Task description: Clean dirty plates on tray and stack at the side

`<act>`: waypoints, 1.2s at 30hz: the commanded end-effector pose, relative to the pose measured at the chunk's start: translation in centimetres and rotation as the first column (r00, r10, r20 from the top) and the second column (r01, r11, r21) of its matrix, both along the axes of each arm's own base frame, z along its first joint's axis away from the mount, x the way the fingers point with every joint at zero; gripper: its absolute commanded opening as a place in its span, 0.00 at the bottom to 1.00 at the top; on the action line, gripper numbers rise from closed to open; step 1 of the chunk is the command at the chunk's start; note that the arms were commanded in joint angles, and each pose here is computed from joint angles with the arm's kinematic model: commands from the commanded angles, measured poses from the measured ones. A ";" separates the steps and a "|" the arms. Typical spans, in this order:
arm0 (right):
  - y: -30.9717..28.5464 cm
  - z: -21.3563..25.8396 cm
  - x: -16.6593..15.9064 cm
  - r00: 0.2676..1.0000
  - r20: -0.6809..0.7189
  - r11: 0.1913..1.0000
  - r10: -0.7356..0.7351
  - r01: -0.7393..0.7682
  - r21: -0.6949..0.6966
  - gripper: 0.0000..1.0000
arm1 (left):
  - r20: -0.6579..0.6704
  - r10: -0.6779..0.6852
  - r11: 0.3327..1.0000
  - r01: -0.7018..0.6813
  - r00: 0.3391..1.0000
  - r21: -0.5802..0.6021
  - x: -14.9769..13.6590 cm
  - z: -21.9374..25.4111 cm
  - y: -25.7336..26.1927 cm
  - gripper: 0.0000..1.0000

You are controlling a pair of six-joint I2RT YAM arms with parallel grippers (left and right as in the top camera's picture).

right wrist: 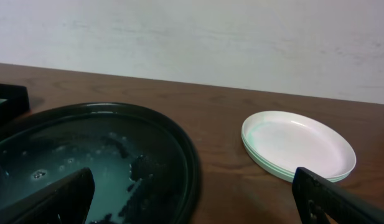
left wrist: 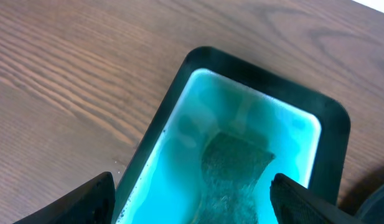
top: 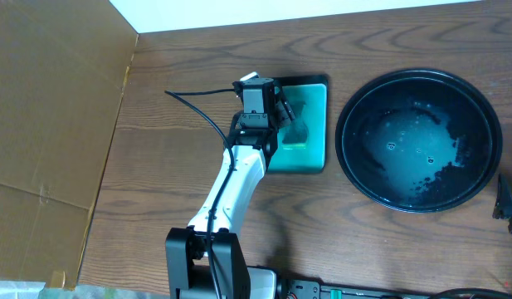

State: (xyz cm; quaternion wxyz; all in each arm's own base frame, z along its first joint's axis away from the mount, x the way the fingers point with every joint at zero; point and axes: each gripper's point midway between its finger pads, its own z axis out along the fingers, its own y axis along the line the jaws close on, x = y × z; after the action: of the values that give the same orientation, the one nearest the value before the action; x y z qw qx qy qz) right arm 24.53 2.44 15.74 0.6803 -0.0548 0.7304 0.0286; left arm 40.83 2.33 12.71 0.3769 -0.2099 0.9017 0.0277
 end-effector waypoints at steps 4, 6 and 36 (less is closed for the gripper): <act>0.0 0.0 0.0 1.000 0.002 1.000 -0.002 0.002 -0.010 0.99 | -0.106 0.004 1.000 -0.003 0.994 0.014 -2.0 -1.8 0.3 0.80; 0.0 0.0 0.0 1.000 0.002 1.000 -0.002 0.002 -0.010 0.99 | -0.136 -0.002 1.000 0.005 0.991 0.020 -2.6 -2.2 0.4 0.80; 0.0 0.0 0.0 1.000 0.002 1.000 -0.002 0.002 -0.010 0.99 | 0.431 -0.196 0.963 0.090 0.881 0.253 -16.7 0.1 1.1 0.80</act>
State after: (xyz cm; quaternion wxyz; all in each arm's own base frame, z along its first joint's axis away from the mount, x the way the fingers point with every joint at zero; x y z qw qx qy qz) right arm 24.54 2.33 15.75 0.6805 -0.0526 0.7304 0.0262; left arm 24.38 2.65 13.15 0.5905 -0.0760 0.8021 0.0462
